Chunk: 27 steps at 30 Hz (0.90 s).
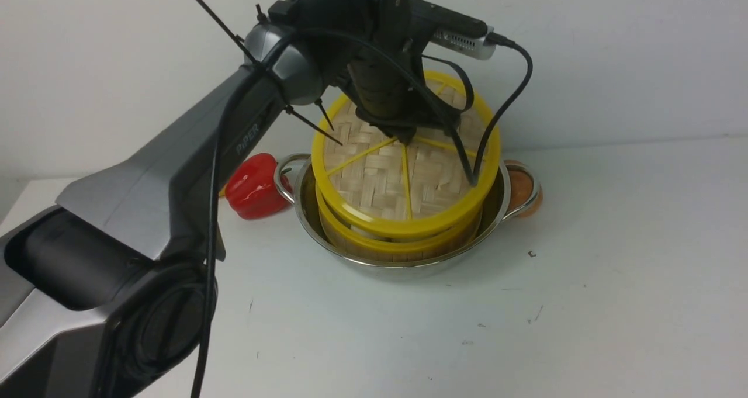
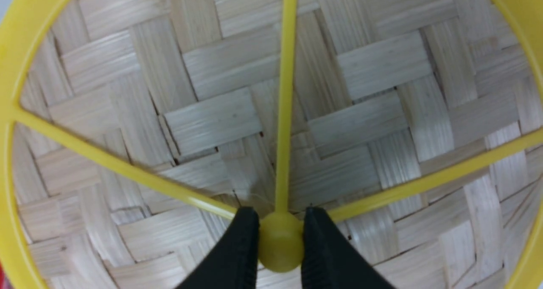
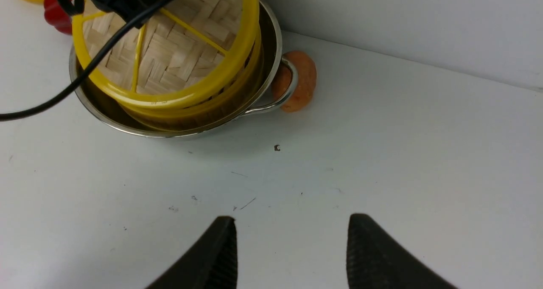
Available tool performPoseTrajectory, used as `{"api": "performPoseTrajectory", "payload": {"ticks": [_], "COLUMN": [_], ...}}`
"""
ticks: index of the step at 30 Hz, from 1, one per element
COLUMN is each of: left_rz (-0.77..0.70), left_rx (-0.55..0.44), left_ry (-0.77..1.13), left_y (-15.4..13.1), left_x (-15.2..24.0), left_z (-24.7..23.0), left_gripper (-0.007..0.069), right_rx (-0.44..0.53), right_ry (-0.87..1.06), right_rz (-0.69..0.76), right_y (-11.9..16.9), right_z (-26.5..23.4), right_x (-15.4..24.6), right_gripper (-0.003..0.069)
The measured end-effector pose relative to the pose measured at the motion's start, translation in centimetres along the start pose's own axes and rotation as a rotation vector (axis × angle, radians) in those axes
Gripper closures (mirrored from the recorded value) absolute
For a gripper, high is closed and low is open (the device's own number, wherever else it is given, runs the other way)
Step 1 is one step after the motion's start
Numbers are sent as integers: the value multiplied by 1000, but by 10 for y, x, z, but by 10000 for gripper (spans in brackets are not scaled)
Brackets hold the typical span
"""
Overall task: Place the steamer in the pot on the white table, and put the lid on the steamer.
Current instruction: 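Place the yellow bamboo steamer lid onto the steamer in the pot with the left gripper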
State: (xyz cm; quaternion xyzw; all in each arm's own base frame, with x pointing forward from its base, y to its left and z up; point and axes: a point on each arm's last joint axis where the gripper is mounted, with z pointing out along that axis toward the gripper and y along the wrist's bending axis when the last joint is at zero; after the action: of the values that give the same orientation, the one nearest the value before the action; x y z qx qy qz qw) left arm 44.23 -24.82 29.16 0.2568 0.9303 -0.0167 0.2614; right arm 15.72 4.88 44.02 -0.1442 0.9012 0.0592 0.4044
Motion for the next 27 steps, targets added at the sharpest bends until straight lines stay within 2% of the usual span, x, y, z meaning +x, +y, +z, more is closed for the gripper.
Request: {"api": "performPoseTrajectory", "payload": {"ticks": [18, 27], "left_rz": [-37, -17], "left_rx": [17, -24], "left_ry": [-14, 38], "left_y": [1, 2], "left_x": [2, 7], "left_z": [-24, 3], "left_gripper": [507, 507], "right_rx": [0, 0], "right_ry": [0, 0], "right_rz": [0, 0], "right_y": [0, 0], "right_z": [0, 0], "right_x": [0, 0], "right_gripper": [299, 299]}}
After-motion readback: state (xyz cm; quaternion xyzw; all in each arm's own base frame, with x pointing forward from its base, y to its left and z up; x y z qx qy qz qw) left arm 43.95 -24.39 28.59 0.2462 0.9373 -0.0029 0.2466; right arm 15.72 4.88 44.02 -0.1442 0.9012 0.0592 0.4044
